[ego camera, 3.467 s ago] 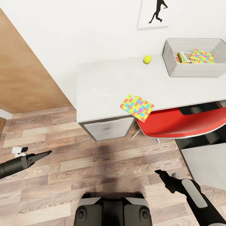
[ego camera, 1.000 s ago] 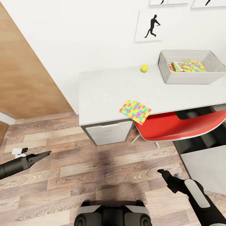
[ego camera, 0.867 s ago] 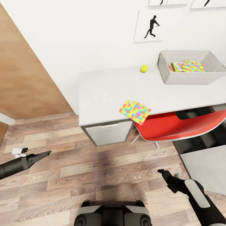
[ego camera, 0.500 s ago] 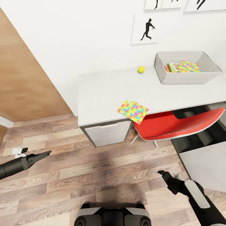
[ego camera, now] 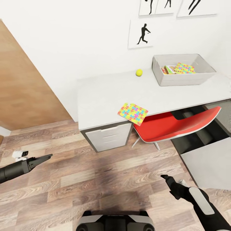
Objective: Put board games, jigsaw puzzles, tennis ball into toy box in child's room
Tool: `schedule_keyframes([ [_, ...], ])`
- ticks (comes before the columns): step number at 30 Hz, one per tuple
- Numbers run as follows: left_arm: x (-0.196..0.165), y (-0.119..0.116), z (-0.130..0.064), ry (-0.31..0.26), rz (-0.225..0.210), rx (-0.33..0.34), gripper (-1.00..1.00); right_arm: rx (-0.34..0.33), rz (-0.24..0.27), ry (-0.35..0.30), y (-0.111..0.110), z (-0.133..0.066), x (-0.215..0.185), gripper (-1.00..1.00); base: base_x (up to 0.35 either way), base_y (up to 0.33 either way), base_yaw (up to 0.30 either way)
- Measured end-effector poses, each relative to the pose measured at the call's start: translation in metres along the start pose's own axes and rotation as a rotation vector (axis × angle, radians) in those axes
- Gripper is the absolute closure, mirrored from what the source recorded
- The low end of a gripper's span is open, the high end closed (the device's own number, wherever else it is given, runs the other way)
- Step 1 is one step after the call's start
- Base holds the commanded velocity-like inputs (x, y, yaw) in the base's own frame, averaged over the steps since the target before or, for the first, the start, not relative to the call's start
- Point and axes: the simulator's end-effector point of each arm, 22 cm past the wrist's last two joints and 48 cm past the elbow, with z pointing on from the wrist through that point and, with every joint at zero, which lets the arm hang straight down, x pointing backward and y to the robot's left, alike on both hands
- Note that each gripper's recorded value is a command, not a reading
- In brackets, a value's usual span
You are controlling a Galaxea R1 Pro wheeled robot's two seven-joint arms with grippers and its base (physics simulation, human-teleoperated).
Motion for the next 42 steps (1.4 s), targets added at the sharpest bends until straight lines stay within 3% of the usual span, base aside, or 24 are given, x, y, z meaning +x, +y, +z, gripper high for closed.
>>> schedule_keyframes([
  [15, -0.007, -0.009, -0.003, -0.012, 0.02, 0.008, -1.0, -0.024, 0.004, -0.024, 0.008, -0.006, -0.006, -1.0, 0.016, 0.0, -0.103],
  [42, -0.02, -0.027, -0.008, -0.032, 0.057, 0.023, -1.0, -0.061, -0.004, -0.044, 0.026, -0.019, -0.013, -1.0, 0.0, 0.0, -0.005],
])
